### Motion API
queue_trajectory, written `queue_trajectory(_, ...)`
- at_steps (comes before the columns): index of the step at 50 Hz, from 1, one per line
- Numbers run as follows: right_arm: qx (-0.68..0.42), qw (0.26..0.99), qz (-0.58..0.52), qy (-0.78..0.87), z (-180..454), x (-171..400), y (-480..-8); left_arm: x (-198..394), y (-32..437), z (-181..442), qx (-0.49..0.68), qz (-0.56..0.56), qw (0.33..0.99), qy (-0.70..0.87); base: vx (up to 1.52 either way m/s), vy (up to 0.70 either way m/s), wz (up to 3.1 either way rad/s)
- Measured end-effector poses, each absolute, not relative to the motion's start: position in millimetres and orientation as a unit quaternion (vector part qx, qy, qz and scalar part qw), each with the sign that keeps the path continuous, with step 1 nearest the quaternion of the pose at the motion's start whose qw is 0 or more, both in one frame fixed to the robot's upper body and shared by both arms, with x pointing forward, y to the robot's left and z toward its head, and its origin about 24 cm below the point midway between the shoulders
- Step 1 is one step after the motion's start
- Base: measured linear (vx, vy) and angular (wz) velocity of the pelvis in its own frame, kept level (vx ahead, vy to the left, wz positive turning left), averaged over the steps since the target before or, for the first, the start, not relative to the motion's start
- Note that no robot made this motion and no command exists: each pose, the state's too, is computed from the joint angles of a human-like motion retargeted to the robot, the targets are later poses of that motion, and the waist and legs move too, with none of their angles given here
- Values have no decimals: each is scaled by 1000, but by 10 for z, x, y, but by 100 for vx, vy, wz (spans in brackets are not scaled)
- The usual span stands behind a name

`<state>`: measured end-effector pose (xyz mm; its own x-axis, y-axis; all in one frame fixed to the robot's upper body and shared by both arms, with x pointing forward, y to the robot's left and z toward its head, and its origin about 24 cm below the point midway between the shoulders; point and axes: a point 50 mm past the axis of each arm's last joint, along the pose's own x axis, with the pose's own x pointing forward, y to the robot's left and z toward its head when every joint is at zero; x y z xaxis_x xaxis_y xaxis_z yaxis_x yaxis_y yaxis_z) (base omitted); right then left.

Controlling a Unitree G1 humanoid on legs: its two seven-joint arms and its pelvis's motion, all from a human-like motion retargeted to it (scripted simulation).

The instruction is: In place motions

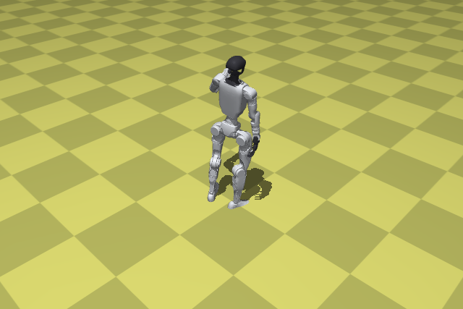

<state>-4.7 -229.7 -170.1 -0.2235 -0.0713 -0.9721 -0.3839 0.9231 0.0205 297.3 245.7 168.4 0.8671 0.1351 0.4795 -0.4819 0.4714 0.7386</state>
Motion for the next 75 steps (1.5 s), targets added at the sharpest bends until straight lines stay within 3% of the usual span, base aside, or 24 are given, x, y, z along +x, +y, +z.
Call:
queue_trajectory(2,-144,595,131,780,-1693,-136,-2301,3060,2475,1175,525,31,848,67,-2,0,10)
queue_trajectory(3,-139,587,134,786,-1687,-197,-2299,3031,2463,855,535,-105,808,224,-6,-2,26)
queue_trajectory(5,-132,576,140,795,-1674,-267,-2309,2920,2516,613,546,-224,738,328,-7,-4,29)
queue_trajectory(9,-118,554,163,808,-1654,-338,-2313,2906,2621,648,538,-106,793,265,-1,-1,6)
queue_trajectory(13,-112,550,166,811,-1638,-367,-2357,2908,2737,983,412,110,903,55,0,0,0)
queue_trajectory(18,-107,553,158,811,-1636,-326,-2376,2738,2907,1480,242,378,874,-187,0,0,0)
queue_trajectory(20,-106,559,157,807,-1644,-288,-2369,2716,2983,1481,158,419,872,-200,0,0,0)
queue_trajectory(22,-102,570,160,799,-1660,-240,-2339,2889,2914,1246,-43,403,903,-140,0,0,0)
queue_trajectory(25,-95,581,168,791,-1674,-201,-2304,3186,2740,844,-255,335,907,-4,0,0,0)
queue_trajectory(27,-97,586,182,784,-1679,-148,-2296,3182,2889,678,-285,350,891,56,0,0,0)
queue_trajectory(30,-109,590,207,773,-1686,-43,-2286,3050,3142,854,-135,407,903,28,2,0,-2)
queue_trajectory(32,-120,590,213,769,-1692,-31,-2275,3054,3113,1118,-38,380,924,-40,4,1,-6)
queue_trajectory(40,-112,565,221,787,-1674,-151,-2275,3232,2299,1879,274,126,920,-248,0,0,0)
queue_trajectory(42,-108,560,226,790,-1670,-188,-2272,3297,2107,1900,405,34,885,-226,0,0,0)
queue_trajectory(45,-109,555,233,791,-1671,-208,-2251,3446,1953,1498,594,-160,787,46,0,0,-19)
queue_trajectory(48,-114,556,235,789,-1673,-176,-2254,3466,1981,1295,575,-173,793,104,-1,-2,-19)
queue_trajectory(55,-113,583,228,771,-1691,-78,-2243,3269,2169,1850,421,127,882,-171,2,-1,2)
queue_trajectory(60,-105,570,220,784,-1676,-141,-2266,2898,2304,2318,315,294,814,-390,0,0,0)
queue_trajectory(62,-106,566,222,787,-1672,-155,-2271,2832,2388,2370,296,335,794,-412,0,0,0)
queue_trajectory(64,-106,563,226,788,-1671,-167,-2268,2936,2499,2279,304,340,827,-330,-2,1,-24)
queue_trajectory(66,-104,561,229,789,-1670,-185,-2261,3166,2563,1979,297,272,903,-151,-2,1,-36)
queue_trajectory(68,-104,560,231,789,-1670,-198,-2259,3266,2659,1738,296,228,927,-31,-2,0,-13)
queue_trajectory(75,-118,571,245,774,-1687,-95,-2238,3159,2698,1625,313,214,924,-45,3,0,14)
